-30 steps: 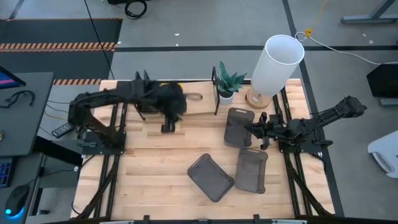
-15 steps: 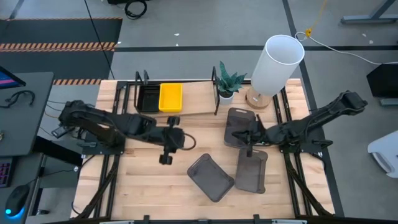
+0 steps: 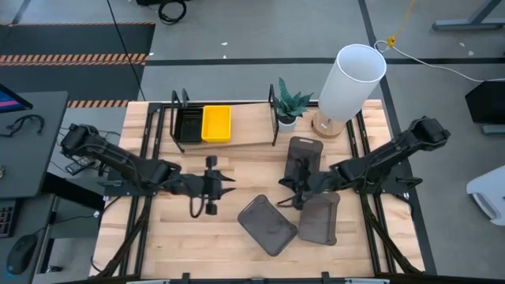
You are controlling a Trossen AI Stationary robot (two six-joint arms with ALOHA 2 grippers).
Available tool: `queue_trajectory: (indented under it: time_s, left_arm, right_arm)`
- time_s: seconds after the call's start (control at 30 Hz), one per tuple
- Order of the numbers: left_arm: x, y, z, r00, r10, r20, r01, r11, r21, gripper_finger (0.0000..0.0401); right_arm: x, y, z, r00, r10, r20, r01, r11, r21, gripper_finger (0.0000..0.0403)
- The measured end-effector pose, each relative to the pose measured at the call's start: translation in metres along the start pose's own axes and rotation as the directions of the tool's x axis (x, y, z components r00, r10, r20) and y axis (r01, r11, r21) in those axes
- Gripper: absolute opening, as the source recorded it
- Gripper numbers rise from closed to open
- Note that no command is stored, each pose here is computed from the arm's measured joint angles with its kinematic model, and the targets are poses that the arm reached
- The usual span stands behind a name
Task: Stack baskets on shelf by color
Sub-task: Stack the top black bin on top of the bottom right black bin
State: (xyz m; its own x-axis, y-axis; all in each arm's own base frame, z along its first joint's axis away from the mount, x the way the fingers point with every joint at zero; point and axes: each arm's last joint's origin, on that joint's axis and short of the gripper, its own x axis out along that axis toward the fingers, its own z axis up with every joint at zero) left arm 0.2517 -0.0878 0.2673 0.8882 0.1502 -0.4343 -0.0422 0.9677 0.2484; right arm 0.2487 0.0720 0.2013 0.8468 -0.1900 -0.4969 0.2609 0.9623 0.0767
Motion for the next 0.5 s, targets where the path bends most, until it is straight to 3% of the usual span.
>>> queue_trajectory:
  time_s: [0.23, 0.5]
  left_arm:
    - [-0.027, 0.009, -0.012, 0.994, 0.047, 0.102, -0.043, 0.998, -0.044, 0.0116]
    - [-0.054, 0.019, -0.023, 0.965, 0.073, 0.251, -0.061, 0.997, -0.055, 0.0116]
  right_arm:
    - [0.018, 0.006, 0.015, 0.967, -0.128, -0.219, 0.116, 0.991, -0.068, 0.0066]
    - [0.045, 0.020, 0.036, 0.956, -0.057, -0.286, 0.013, 0.988, -0.154, 0.0145]
